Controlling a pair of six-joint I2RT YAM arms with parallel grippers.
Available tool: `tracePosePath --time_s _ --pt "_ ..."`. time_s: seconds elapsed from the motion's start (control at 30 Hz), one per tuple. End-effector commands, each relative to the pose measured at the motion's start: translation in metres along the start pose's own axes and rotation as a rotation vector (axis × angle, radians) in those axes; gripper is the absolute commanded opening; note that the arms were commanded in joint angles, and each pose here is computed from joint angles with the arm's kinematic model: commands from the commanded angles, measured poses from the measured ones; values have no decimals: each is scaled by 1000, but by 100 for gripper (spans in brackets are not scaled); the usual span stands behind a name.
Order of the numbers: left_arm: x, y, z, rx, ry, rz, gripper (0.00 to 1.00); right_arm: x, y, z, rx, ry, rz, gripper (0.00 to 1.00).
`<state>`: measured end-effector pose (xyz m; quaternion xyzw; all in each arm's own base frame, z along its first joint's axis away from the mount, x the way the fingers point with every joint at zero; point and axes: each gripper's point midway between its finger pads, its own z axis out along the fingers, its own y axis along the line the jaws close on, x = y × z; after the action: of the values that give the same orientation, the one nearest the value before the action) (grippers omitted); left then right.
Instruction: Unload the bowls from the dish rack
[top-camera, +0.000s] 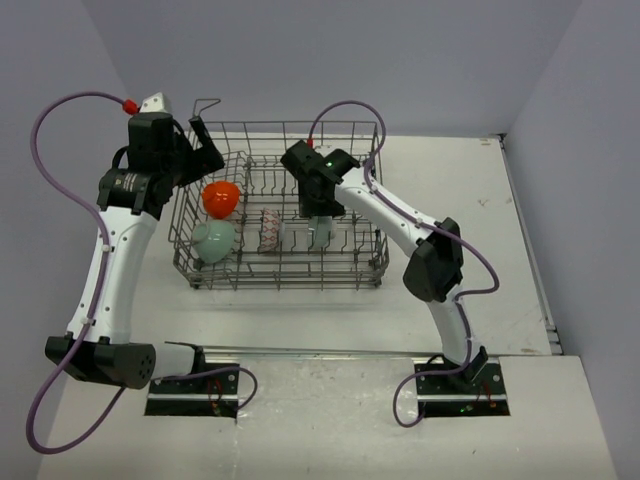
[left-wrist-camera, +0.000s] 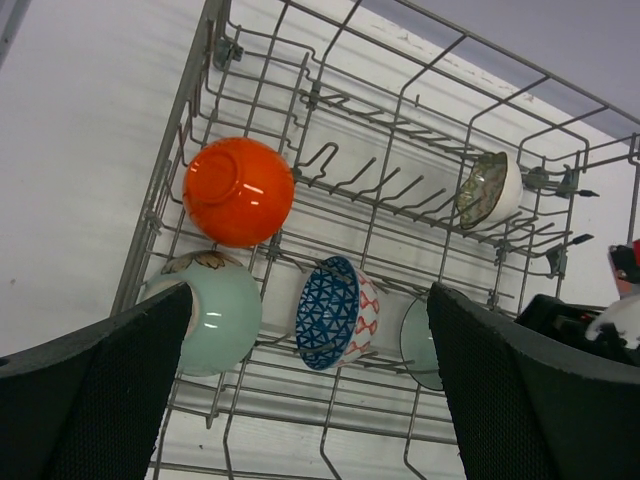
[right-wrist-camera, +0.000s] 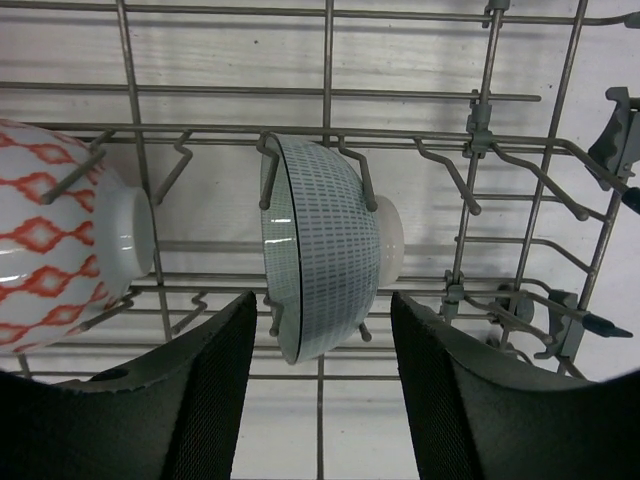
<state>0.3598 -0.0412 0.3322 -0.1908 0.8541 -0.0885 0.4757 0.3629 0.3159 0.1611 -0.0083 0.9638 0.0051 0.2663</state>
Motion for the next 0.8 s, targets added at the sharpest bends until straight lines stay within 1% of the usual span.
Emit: tracePosePath --time_s 0.0,0.07,0.17,0.2,0.33,0.37,0.4,0.43,0.53,0.57,0.6,0.63,0.7,0.77 --pt "-7 -15 -6 83 -31 16 100 -9 1 2 32 -49 17 57" --pt "-7 -15 -6 90 -31 20 100 -8 -1 9 60 -46 7 56" --pt "-7 -15 -6 92 -36 23 100 -8 -5 15 93 -48 -4 50" --pt "-7 -16 -6 95 -36 23 100 -7 -9 17 118 -48 -8 45" --pt "-7 -17 -5 101 -36 24 100 -3 -17 21 167 -45 -1 31" --pt "-7 -18 -5 105 -38 24 100 0 -20 20 183 -39 -3 31" --pt "-6 -18 -4 106 -36 23 100 1 -21 20 194 -41 7 28" --pt "-6 -18 -4 108 -36 22 100 3 -22 20 202 -40 6 27" --pt "-4 -19 -1 118 -33 20 100 10 -25 24 233 -35 -17 21" --pt "-3 -20 -1 122 -30 18 100 14 -26 28 246 -22 -22 13" --pt "-3 -20 0 124 -31 18 100 15 -26 29 250 -17 -25 10" --pt "-3 -21 -1 129 -34 18 100 17 -27 31 257 -14 -26 10" --pt "-1 -20 0 128 -31 20 100 19 -26 33 265 -12 -37 1" --pt "2 -19 2 127 -27 25 100 21 -28 38 293 -11 -49 0"
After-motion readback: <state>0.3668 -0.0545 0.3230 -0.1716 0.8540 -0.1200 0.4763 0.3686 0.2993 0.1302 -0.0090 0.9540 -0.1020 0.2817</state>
